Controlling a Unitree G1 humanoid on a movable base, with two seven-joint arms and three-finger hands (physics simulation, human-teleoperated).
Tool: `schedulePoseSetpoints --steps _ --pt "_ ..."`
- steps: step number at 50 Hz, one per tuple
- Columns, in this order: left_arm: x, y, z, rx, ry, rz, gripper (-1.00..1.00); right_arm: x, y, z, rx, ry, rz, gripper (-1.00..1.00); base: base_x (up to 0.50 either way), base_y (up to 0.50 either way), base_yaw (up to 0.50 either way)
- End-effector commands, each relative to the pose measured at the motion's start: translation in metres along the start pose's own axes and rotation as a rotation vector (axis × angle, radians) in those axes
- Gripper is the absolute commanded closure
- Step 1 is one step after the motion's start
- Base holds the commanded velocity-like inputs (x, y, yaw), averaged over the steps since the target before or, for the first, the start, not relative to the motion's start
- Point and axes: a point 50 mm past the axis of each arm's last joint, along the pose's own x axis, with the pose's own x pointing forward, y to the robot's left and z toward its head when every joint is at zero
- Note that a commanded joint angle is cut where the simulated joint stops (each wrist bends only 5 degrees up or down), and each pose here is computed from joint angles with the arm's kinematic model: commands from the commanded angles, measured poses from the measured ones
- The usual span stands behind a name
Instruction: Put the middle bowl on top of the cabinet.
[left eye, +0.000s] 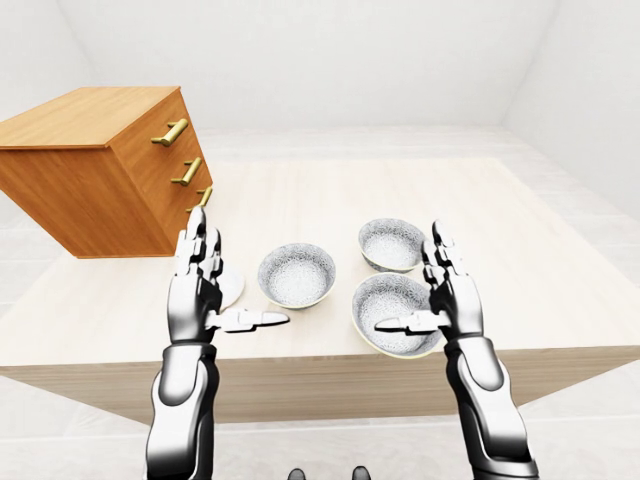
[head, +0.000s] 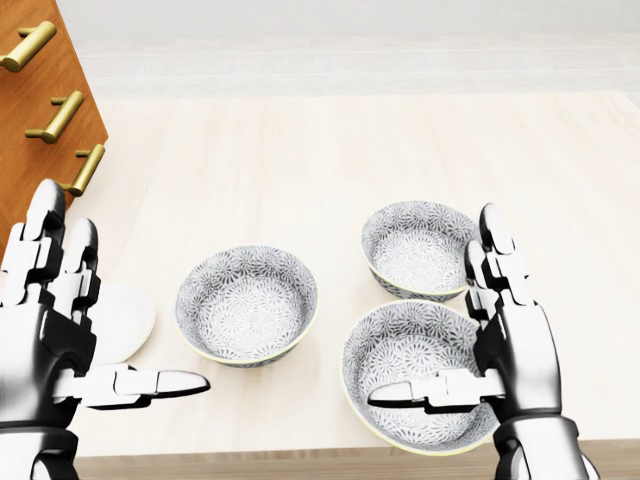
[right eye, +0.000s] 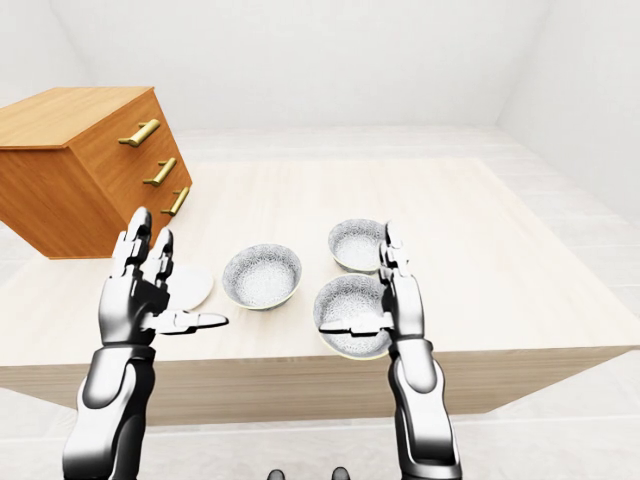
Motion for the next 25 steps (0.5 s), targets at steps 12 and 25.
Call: schedulePoseSetpoints --steps 12,25 --pt "0.004 0.003 0.024 0.023 -0.106 0.031 -1.0 -0.002 -0.003 0.035 -0.002 -0.152 0.002 -1.0 0.0 0.0 0.0" --pt "0.006 0.002 0.045 0.008 -0.204 0.039 -1.0 -0.003 -0.006 0.061 -0.002 -0.268 -0.002 -1.0 0.0 0.0 0.0"
